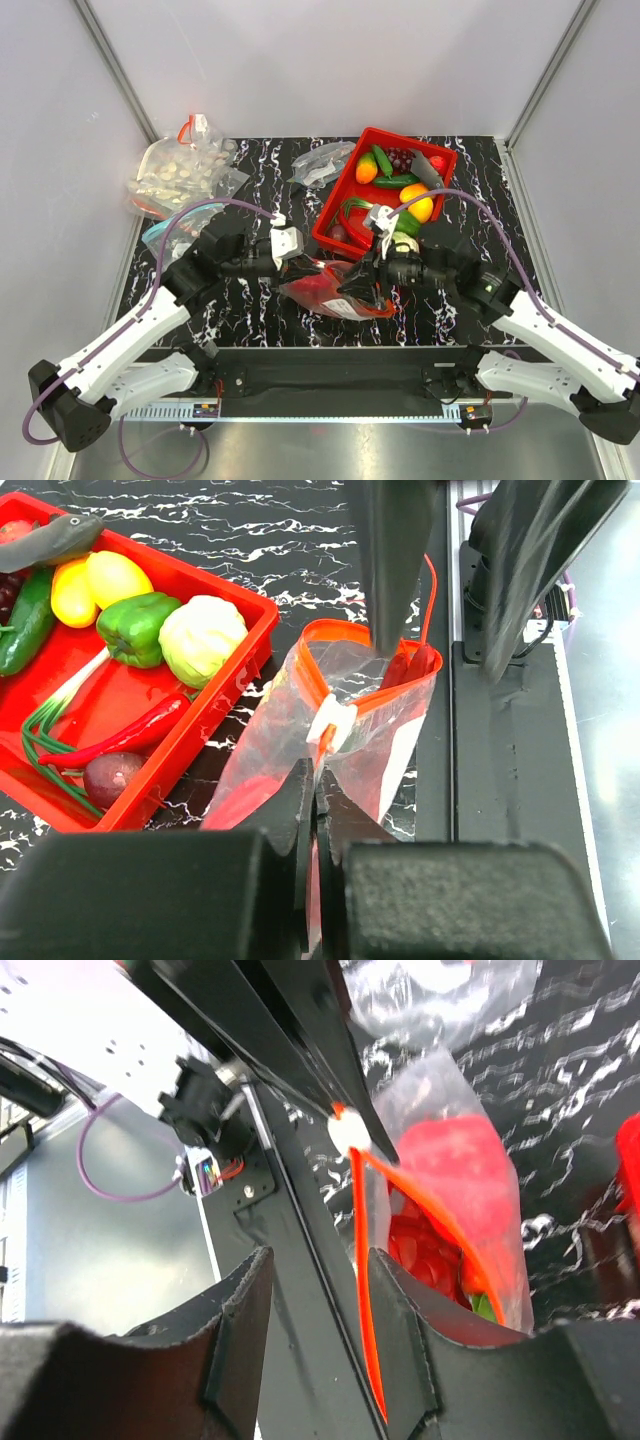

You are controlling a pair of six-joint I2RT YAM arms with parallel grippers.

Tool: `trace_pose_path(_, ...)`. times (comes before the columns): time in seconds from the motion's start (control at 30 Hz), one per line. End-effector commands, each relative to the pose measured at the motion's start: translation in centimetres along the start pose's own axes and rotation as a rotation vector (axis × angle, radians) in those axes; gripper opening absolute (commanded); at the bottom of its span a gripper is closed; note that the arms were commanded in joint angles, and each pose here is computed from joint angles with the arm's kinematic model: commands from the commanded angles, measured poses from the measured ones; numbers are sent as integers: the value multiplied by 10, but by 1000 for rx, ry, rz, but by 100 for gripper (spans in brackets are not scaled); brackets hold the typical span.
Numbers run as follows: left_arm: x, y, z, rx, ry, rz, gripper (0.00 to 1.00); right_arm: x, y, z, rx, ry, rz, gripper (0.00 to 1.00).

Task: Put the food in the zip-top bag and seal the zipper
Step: Zip the zipper food storage bag at the center of the board.

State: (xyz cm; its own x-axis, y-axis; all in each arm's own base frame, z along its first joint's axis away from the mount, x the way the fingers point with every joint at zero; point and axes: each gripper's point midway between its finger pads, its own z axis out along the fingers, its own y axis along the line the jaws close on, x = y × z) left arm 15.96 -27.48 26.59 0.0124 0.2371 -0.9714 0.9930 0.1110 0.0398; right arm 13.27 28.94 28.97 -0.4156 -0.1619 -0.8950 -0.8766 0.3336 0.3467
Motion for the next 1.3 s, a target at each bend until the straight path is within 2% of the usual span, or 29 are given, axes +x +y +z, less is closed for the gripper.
trace_pose_path(0.0, -34, 5, -5, -25, -87, 82, 0, -31, 7, -11, 13, -56, -80, 50)
trace_pose_path(0.17, -33, 5, -6, -24, -87, 88, 0, -51, 5, -3, 26, -65, -134, 48)
trace_pose_path(0.4, -33, 4, -8, -28, -86, 82, 0, -53, -5, 13, 14, -5, -288, 54)
trace_pose_path(0.73, -31, 4, -6, -20, -73, 69, 0, -58, -5, 24, -16, -11, -346, 52)
trace_pose_path(1.1, -31, 6, -3, -7, -60, 29, 0, -51, -4, 42, -35, 24, -332, 45)
trace_pose_path(1.17, -30, 6, -3, -7, -59, 23, 0, -51, -3, 44, -36, 24, -333, 41)
trace_pose_path(1.2, -30, 5, -3, -4, -60, 17, 0, -51, -3, 44, -38, 27, -332, 35)
trace_pose_path(1.27, -31, 6, -3, -4, -60, 17, 0, -51, -3, 45, -36, 28, -332, 30)
